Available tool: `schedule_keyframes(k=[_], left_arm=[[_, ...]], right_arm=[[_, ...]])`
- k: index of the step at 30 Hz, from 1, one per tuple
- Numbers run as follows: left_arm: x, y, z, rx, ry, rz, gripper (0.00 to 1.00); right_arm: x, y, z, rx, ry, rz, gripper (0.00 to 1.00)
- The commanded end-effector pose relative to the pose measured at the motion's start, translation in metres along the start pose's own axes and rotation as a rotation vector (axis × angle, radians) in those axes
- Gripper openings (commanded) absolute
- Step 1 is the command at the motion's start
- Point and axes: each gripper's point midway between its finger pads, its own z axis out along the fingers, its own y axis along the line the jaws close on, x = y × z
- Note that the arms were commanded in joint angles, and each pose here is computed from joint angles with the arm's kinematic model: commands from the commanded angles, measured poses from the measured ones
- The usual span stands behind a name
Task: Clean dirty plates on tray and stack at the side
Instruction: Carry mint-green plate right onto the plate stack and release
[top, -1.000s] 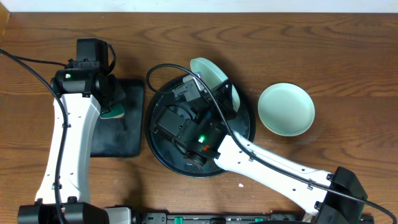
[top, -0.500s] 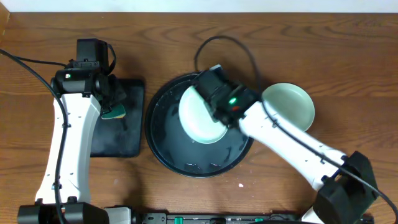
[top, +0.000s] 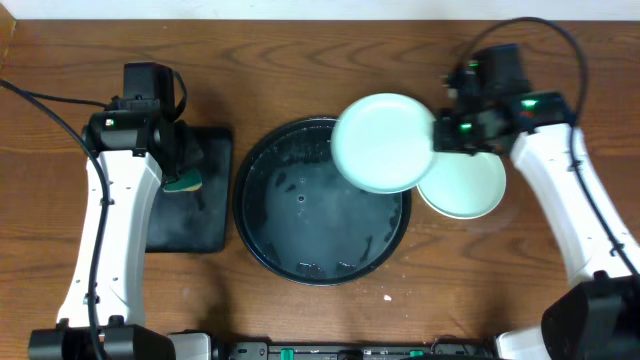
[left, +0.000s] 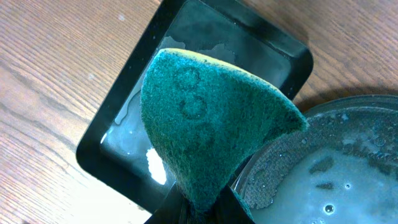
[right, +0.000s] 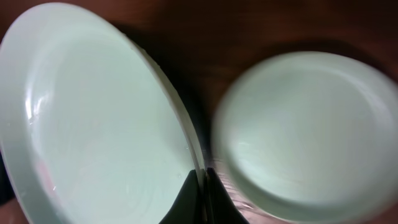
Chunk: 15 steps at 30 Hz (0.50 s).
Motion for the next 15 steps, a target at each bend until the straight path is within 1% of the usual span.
schedule_keyframes(k=[1,2,5,8,15], left_arm=[[0.007,0.003,0.007,-0.017,0.028,0.022,0.08],[0.008,0.004,0.008,-0.019,0.031,0.022,0.08],[0.01,0.004,0.01,-0.021,0.036,0.027,0.08],[0.01,0.004,0.01,-0.021,0.036,0.027,0.07],[0.01,0.004,0.01,-0.021,0.036,0.027,0.08]], right_arm=[[0.002,-0.061,-0.009,0.123,-0.008,0.113,0.01],[0.008,-0.081,-0.008,0.16,0.001,0.153,0.01],[0.023,-0.119,-0.003,0.228,0.024,0.233,0.01],[0.036,-0.148,0.007,0.263,0.028,0.296,0.01],[0.058,-0.18,0.042,0.277,-0.02,0.344,0.01]])
